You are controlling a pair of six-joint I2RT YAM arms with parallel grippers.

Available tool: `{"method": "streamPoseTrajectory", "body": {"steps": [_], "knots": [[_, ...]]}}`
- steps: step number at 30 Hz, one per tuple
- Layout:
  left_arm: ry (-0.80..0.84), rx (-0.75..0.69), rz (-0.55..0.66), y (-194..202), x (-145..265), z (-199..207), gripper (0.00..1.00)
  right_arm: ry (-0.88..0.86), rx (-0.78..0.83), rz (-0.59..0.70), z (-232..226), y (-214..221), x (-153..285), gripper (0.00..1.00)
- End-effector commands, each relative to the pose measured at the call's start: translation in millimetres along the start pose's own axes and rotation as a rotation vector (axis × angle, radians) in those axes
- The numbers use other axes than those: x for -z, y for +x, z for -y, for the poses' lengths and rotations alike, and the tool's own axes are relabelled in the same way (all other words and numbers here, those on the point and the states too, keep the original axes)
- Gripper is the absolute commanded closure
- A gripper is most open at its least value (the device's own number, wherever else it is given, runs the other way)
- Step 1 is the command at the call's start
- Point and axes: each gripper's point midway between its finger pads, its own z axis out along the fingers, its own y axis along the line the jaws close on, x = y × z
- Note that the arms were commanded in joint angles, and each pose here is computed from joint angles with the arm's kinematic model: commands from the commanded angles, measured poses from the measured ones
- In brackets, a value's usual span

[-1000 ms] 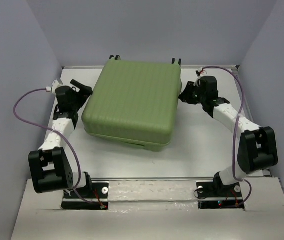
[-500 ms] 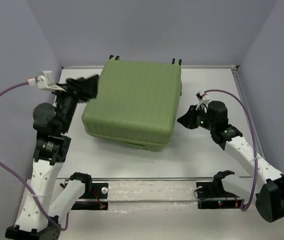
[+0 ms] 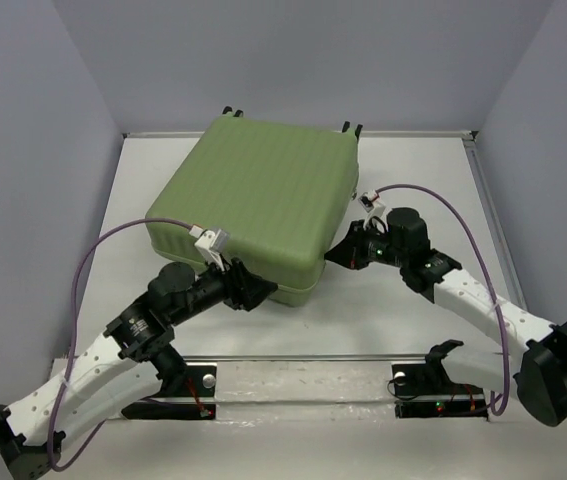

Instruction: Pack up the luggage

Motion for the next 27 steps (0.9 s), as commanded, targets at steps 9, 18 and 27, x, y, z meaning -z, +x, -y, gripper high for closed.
{"method": "streamPoseTrajectory", "body": {"steps": [9,18,27], "knots": [[0.031,0.019,-0.228,79,-19,-8,0.31,-0.129,0.246,0.13,-1,13,-3,0.84],[-0.075,0.049,-0.073,56,-33,-26,0.3,-0.147,0.434,0.274,5,9,3,0.45],[-0.107,0.061,-0.057,59,-33,-36,0.3,-0.178,0.498,0.21,13,8,-29,0.45]]}}
